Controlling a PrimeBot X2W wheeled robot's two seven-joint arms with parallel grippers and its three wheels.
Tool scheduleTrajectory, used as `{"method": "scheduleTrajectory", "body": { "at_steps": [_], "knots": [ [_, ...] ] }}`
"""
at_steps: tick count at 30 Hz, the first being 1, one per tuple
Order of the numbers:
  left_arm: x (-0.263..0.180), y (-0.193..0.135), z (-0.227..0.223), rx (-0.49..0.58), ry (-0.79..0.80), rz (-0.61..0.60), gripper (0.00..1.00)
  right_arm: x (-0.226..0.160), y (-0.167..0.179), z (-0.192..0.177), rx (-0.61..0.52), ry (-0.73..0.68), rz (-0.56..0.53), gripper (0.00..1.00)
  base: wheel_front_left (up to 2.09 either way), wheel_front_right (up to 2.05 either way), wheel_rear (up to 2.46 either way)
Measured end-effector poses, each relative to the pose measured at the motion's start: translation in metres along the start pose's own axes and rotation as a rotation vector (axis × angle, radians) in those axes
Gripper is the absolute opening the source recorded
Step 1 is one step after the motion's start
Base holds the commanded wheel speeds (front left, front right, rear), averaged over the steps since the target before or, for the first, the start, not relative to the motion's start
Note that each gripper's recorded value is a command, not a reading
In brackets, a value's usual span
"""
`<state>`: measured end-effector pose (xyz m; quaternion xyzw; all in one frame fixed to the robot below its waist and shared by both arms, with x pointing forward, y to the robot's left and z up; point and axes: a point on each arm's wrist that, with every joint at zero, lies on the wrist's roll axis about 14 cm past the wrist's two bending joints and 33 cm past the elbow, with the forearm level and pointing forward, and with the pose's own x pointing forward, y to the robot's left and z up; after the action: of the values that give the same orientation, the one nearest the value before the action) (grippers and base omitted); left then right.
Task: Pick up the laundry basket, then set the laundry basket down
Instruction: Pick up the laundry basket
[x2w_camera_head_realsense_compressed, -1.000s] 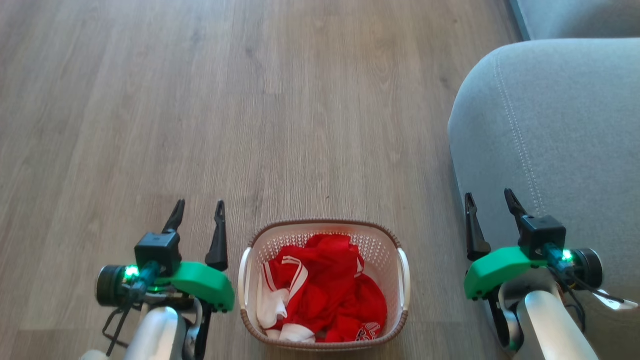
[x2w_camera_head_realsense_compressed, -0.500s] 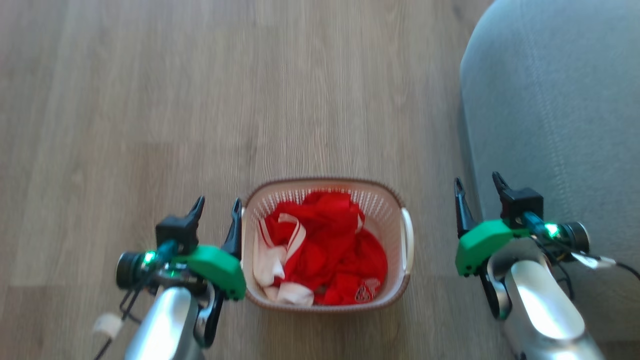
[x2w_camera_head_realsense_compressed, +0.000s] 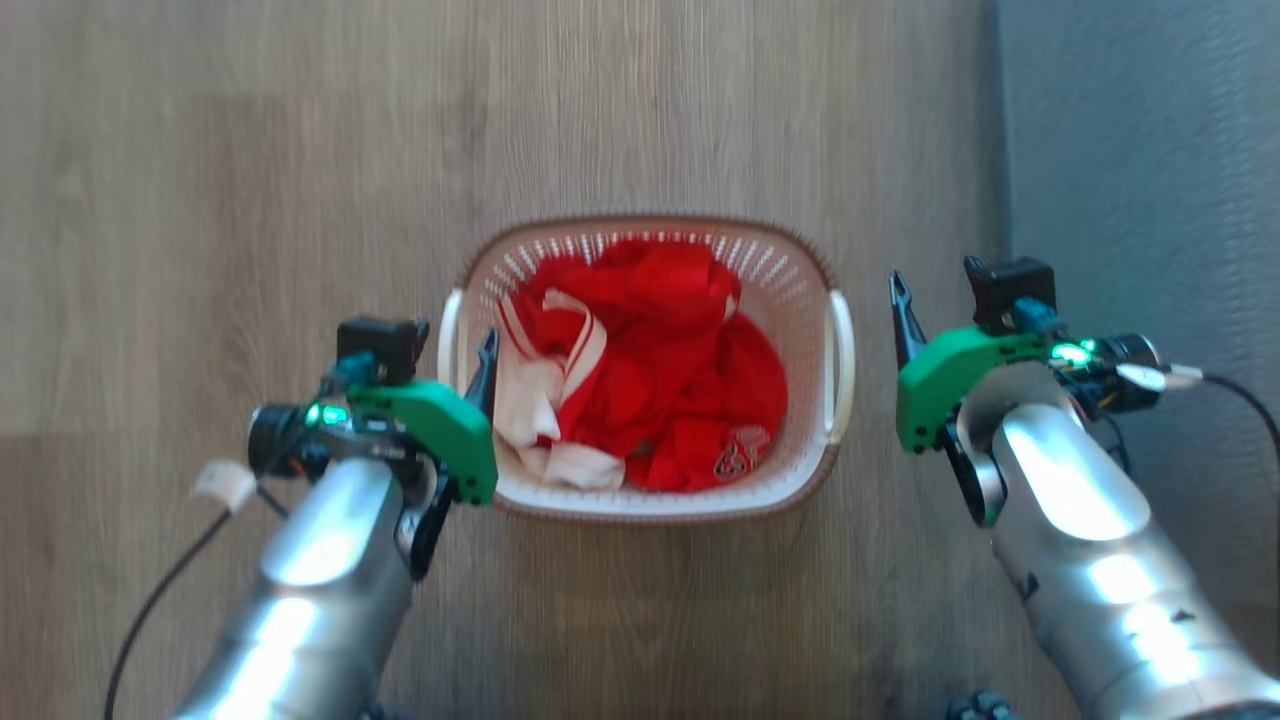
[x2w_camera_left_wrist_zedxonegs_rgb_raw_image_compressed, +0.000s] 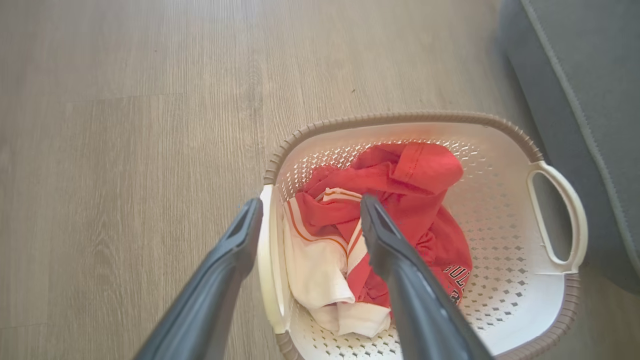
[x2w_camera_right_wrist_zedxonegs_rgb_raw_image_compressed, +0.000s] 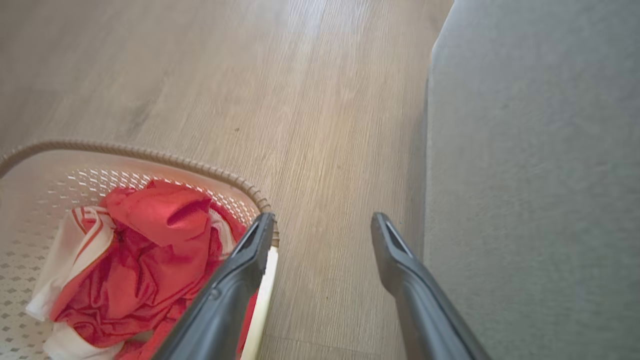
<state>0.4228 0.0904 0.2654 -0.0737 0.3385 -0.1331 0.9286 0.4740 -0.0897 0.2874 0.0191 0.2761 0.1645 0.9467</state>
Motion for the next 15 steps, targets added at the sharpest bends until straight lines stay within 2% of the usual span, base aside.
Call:
{"method": "scheduleTrajectory", "body": {
  "at_steps": [7,15],
  "knots": [
    [0.031,0.011,-0.034,0.001,0.138,-0.011,1.0,0.026,0.001,-0.056,0.042,0.182,0.029,1.0,0.0,0.0,0.0],
    [0.042,0.024,-0.07,0.002,0.253,-0.007,1.0,0.045,0.013,-0.095,0.14,0.308,0.06,1.0,0.0,0.0,0.0]
  ]
}}
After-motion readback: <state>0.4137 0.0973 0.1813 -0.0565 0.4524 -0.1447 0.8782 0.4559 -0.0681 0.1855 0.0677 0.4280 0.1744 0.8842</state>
